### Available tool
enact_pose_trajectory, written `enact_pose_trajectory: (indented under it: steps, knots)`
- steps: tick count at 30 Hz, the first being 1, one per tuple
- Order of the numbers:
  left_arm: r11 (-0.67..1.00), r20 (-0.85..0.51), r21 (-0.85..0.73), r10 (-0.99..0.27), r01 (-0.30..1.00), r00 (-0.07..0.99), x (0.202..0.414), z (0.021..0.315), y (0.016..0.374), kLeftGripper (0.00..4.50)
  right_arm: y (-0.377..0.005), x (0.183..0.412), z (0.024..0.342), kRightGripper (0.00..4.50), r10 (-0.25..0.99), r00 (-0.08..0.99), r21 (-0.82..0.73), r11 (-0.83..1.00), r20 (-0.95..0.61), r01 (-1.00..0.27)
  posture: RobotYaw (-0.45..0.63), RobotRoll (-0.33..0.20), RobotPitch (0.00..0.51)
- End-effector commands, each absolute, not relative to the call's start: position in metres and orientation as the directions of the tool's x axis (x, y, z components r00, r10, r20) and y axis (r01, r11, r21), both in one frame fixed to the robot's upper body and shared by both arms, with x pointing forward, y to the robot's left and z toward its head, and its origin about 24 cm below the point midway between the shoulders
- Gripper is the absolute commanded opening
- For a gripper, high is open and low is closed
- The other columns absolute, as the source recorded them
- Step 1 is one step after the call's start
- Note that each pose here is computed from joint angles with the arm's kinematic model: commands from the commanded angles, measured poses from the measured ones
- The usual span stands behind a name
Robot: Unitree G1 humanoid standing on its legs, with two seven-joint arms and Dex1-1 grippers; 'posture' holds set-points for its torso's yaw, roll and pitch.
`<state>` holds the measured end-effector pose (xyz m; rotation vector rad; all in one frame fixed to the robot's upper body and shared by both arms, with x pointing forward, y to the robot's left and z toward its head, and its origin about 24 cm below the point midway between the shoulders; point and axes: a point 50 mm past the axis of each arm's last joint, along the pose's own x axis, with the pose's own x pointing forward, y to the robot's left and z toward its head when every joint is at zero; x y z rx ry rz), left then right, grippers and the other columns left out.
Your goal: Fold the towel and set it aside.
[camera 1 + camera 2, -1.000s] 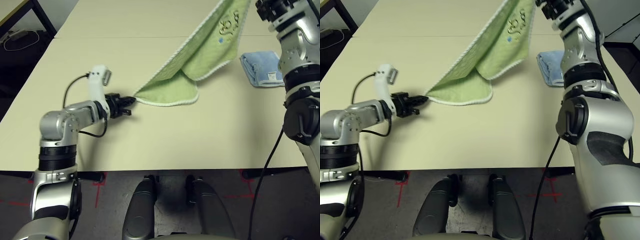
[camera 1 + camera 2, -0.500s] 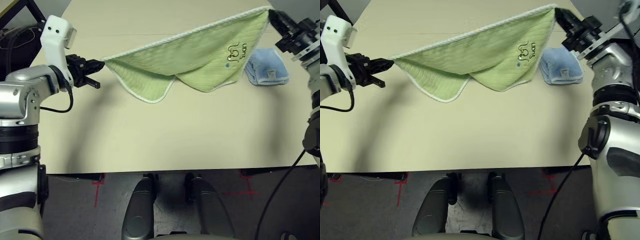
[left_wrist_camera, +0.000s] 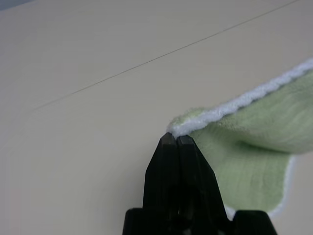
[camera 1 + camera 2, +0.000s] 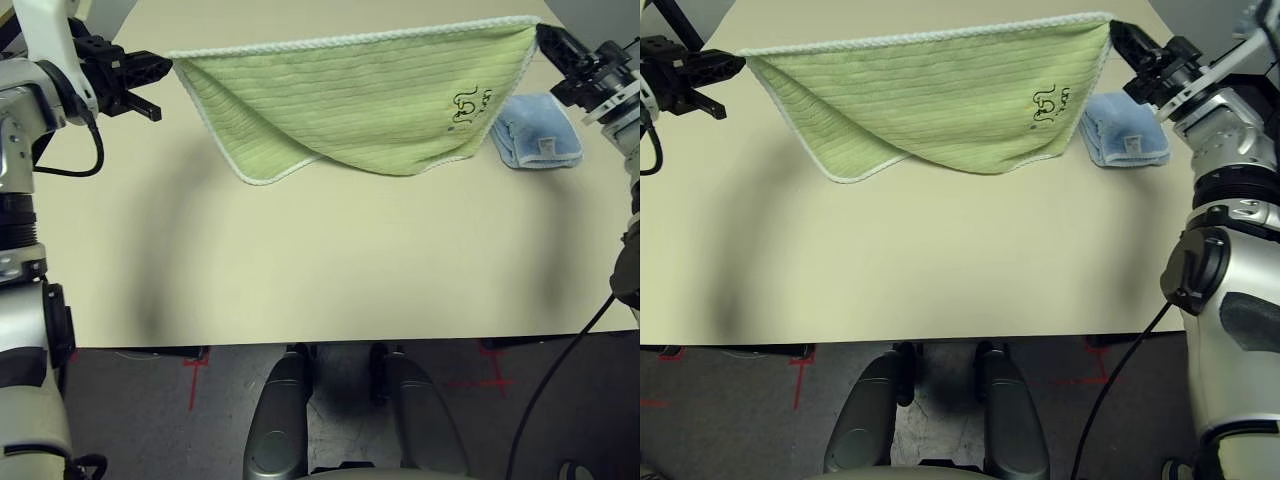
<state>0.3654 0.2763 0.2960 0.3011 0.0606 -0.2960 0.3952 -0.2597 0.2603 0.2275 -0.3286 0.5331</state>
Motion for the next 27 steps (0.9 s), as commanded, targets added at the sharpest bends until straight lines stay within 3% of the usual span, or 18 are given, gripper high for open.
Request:
enact_pose_trajectory:
  steps: [1,7,13,16,19,23,27]
  knots:
    - [0.937,0.009,0.320,-0.154,0.143,0.988,0.383,0.305,0.280,0.01,-0.253,0.401,0.285,0.00,0.330,0.828,0.093,0.906,0.453,-0.412,0.06,0.000,0.269]
    - [0.942,0.331,0.328,-0.048,-0.067,0.943,0.389,0.353,0.274,0.01,-0.263,0.394,0.330,0.00,0.116,0.770,0.174,0.943,0.628,-0.285,0.07,0.000,0.273]
    - [0.931,0.472,0.346,-0.064,-0.118,0.879,0.381,0.371,0.275,0.01,-0.282,0.386,0.329,0.00,0.068,0.747,0.215,0.937,0.662,-0.276,0.05,0.000,0.279]
    - [0.916,0.358,0.400,-0.135,-0.021,0.924,0.386,0.348,0.277,0.01,-0.279,0.389,0.311,0.00,0.191,0.770,0.158,0.922,0.609,-0.353,0.05,0.000,0.287]
    - [0.862,0.057,0.464,-0.258,0.203,0.964,0.386,0.304,0.283,0.01,-0.274,0.388,0.281,0.00,0.416,0.772,0.048,0.866,0.481,-0.497,0.04,0.000,0.295]
    - [0.785,-0.254,0.442,-0.356,0.435,0.899,0.362,0.268,0.293,0.01,-0.277,0.380,0.250,0.00,0.613,0.728,0.059,0.751,0.308,-0.658,0.05,0.000,0.305]
    - [0.728,-0.479,0.364,-0.388,0.581,0.787,0.332,0.246,0.298,0.01,-0.279,0.371,0.228,0.00,0.743,0.658,0.061,0.656,0.122,-0.753,0.04,0.000,0.306]
